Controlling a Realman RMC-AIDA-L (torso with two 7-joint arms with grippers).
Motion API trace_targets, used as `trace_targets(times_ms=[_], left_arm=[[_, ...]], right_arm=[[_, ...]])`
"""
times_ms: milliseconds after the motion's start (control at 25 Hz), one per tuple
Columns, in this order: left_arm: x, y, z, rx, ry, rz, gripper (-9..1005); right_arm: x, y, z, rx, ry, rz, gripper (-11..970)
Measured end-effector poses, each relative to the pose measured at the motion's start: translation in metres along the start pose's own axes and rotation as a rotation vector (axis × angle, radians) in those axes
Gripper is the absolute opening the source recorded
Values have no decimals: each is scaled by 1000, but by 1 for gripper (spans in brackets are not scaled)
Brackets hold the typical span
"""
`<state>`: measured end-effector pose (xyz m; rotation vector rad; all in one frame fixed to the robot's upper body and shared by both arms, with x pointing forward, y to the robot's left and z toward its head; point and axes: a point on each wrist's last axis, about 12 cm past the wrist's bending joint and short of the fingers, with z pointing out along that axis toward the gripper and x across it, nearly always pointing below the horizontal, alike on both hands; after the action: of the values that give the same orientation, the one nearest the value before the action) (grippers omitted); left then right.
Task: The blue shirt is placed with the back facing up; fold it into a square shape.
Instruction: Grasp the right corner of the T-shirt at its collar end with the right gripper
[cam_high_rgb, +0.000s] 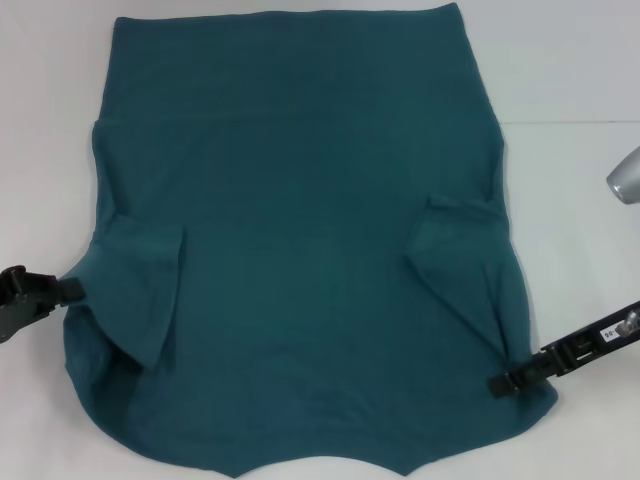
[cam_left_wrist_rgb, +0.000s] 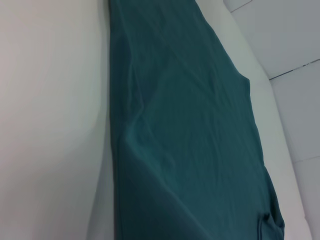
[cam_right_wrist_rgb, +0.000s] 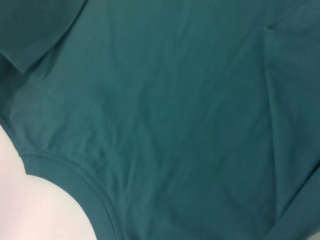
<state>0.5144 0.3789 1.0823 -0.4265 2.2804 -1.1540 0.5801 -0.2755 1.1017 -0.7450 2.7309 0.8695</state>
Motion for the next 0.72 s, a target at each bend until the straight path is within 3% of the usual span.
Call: trace_targets(times_ms=[280,720], left_arm=[[-1,0,0,0,-2,3,2],[0,0,0,-1,-5,1,2]], right_arm=[[1,-9,-11,38,-22,55,880],[0,-5,-3,34,3,41,880]])
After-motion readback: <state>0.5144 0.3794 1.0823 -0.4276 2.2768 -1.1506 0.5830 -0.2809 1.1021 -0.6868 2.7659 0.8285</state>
